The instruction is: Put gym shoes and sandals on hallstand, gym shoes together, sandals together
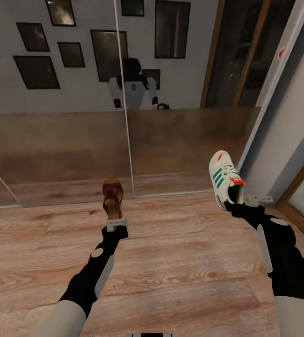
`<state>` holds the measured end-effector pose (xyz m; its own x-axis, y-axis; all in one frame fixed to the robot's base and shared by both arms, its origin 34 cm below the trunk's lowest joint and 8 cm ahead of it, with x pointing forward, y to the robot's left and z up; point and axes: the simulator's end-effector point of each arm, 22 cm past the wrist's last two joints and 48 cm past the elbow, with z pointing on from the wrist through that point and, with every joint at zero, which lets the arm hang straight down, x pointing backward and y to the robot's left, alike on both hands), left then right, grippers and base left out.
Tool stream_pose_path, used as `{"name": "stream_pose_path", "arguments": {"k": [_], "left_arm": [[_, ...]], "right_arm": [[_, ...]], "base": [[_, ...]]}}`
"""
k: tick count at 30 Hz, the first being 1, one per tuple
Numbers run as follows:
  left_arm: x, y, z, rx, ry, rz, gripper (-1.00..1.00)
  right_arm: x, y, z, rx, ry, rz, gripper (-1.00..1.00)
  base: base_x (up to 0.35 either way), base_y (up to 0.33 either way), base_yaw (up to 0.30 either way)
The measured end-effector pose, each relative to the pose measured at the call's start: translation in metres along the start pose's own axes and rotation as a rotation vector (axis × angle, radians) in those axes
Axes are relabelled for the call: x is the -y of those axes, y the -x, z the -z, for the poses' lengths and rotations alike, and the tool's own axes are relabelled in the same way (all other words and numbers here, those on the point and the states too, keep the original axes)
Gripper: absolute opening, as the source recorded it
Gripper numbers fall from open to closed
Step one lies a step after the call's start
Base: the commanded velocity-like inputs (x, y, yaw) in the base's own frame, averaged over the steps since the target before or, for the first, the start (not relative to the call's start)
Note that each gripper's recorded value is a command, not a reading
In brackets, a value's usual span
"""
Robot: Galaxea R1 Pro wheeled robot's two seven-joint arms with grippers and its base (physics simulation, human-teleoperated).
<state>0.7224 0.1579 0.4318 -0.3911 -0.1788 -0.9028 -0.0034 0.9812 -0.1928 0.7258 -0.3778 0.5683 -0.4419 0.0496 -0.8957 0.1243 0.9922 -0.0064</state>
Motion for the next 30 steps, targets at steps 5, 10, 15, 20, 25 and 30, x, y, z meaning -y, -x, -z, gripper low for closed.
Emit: {"name": "stream_pose_path", "arguments": {"k": [5, 10, 15, 20, 25, 30], "left_arm": [[0.0, 0.001, 0.0, 0.002, -0.001, 0.0, -1.0], [0.001, 0.003, 0.001, 0.005, -0.001, 0.0, -1.0], [0.001, 0.007, 0.001, 0.017, -0.002, 0.001, -1.0], [-0.005, 0.031, 0.015, 0.184, 0.007, 0.019, -1.0], [-0.015, 0.071, 0.035, 0.304, 0.014, 0.023, -1.0], [-0.023, 0.113, 0.058, 0.403, 0.012, 0.046, -1.0]], "right_arm": [[0.0, 0.001, 0.001, 0.002, 0.0, 0.0, -1.0], [0.0, 0.003, 0.002, 0.005, 0.0, -0.001, -1.0], [0.0, 0.004, 0.003, 0.007, 0.0, -0.001, -1.0], [-0.001, 0.005, 0.003, 0.009, 0.001, -0.001, -1.0], [-0.001, 0.006, 0.004, 0.01, 0.001, -0.001, -1.0], [-0.001, 0.005, 0.004, 0.009, 0.002, -0.002, -1.0]], "base": [[0.0, -0.001, 0.296], [0.0, 0.0, 0.296], [0.0, 0.0, 0.296], [0.0, 0.0, 0.296], [0.0, 0.0, 0.296], [0.0, 0.0, 0.296]]}}
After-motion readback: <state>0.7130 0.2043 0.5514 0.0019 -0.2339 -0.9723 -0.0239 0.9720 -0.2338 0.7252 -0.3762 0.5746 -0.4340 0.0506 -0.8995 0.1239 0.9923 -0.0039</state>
